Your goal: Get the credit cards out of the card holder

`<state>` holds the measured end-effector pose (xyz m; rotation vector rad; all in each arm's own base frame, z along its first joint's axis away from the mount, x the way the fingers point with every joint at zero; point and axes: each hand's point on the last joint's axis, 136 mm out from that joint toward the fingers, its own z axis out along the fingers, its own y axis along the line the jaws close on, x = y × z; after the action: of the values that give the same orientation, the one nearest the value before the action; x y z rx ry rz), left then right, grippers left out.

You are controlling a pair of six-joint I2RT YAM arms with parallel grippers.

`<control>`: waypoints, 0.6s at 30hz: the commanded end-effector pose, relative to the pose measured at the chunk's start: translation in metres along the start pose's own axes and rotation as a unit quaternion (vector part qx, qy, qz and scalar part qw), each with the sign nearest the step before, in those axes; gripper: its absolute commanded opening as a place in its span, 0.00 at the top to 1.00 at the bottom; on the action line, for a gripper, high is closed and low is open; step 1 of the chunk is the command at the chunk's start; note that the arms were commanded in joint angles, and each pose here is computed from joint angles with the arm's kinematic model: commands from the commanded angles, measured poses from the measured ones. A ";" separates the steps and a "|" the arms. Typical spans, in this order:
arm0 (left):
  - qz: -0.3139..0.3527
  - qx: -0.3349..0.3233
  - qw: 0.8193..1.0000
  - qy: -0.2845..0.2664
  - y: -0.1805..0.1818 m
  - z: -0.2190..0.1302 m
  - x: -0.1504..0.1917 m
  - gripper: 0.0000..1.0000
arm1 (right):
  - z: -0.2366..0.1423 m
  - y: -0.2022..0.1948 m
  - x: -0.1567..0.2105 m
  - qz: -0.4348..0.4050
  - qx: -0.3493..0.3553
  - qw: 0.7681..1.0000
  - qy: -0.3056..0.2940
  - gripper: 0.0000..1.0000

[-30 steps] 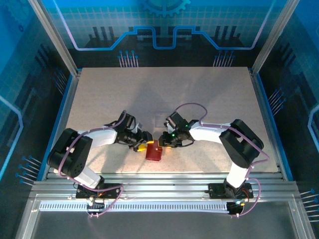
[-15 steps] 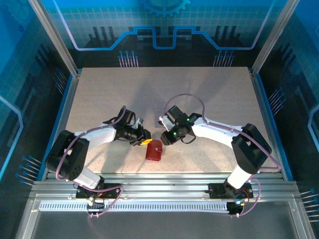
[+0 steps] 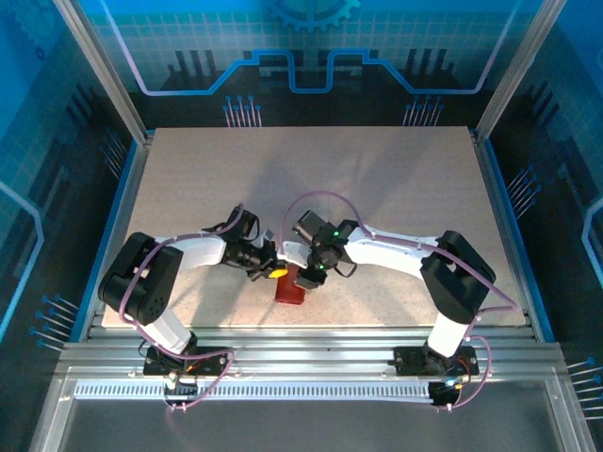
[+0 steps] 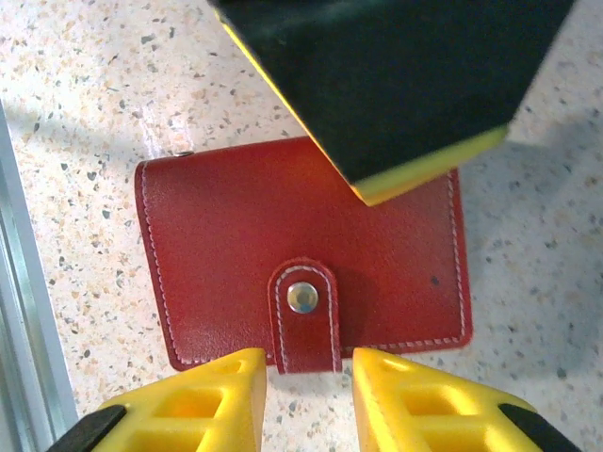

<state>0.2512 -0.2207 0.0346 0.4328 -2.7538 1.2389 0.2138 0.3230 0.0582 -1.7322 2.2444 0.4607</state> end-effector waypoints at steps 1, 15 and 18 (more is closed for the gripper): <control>-0.008 0.010 1.000 0.005 0.008 -0.001 0.004 0.97 | 0.005 0.006 0.002 -0.051 -0.021 0.998 0.024 0.70; -0.043 0.059 0.997 0.014 0.013 0.003 0.004 0.98 | 0.018 0.007 -0.008 -0.103 -0.038 0.993 0.047 0.65; -0.046 0.064 0.997 0.015 0.014 0.002 0.005 0.98 | 0.020 0.006 -0.006 -0.120 -0.038 0.991 0.054 0.65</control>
<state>0.2486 -0.2159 0.0289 0.5015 -2.6658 1.3822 0.2179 0.3381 0.0460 -1.9787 2.1191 0.4265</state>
